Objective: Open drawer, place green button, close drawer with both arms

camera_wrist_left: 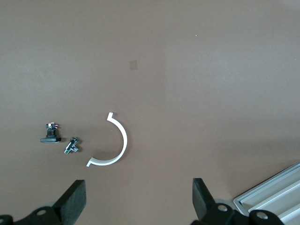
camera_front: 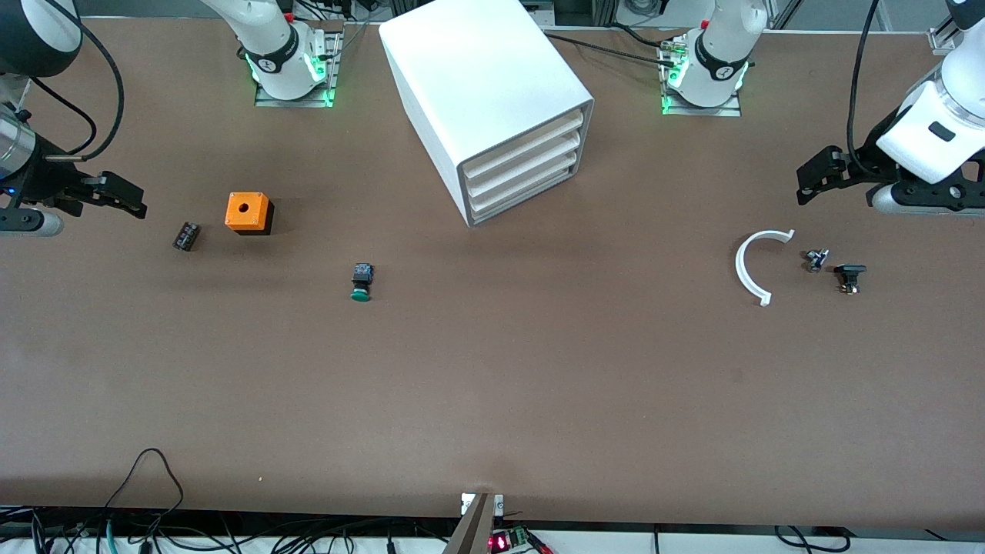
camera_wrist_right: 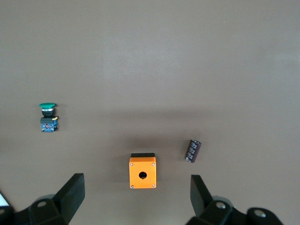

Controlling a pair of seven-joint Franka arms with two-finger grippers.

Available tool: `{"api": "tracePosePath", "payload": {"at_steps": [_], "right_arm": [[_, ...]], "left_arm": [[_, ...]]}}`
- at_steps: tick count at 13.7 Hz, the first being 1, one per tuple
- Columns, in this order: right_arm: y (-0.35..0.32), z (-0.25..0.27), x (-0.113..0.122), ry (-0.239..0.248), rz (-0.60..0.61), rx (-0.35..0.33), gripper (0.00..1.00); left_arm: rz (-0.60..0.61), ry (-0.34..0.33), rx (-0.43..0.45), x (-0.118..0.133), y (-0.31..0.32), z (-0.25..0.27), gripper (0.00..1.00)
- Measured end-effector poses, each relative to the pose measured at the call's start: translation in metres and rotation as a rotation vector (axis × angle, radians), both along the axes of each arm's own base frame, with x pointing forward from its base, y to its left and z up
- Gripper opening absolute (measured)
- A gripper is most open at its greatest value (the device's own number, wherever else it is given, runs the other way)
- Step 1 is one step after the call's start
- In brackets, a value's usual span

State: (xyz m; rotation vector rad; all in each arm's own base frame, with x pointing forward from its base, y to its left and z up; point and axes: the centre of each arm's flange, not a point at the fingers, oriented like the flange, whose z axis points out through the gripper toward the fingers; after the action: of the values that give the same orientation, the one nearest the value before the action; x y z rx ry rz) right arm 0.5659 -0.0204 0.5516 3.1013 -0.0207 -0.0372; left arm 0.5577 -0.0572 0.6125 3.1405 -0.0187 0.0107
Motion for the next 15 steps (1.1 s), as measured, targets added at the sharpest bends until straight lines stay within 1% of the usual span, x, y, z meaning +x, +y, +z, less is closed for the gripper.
{"api": "tracePosePath", "payload": {"at_steps": [5,8,11,12,14,15], "right_arm": [[0.0,0.0,0.0,0.0,0.0,0.0,1.0],[0.0,0.0,0.0,0.0,0.001,0.0,1.0],[0.001,-0.007,0.003,0.008,0.001,-0.001,1.0],[0.001,-0.014,0.006,0.019,0.002,-0.003,1.0],[0.004,-0.03,0.015,0.03,0.005,-0.001,1.0],[0.012,-0.039,0.02,0.029,0.011,0.012,1.0]], "left_arm": [[-0.002,0.0,0.0,0.0,-0.001,0.0,1.0],[-0.003,0.02,-0.001,0.005,-0.002,-0.011,1.0],[-0.009,0.061,-0.002,0.016,-0.005,-0.035,1.0],[-0.016,0.079,-0.002,0.018,-0.009,-0.044,1.0],[-0.034,0.132,-0.001,0.023,-0.018,-0.071,1.0],[-0.044,0.165,-0.001,0.025,-0.024,-0.088,1.0]]}}
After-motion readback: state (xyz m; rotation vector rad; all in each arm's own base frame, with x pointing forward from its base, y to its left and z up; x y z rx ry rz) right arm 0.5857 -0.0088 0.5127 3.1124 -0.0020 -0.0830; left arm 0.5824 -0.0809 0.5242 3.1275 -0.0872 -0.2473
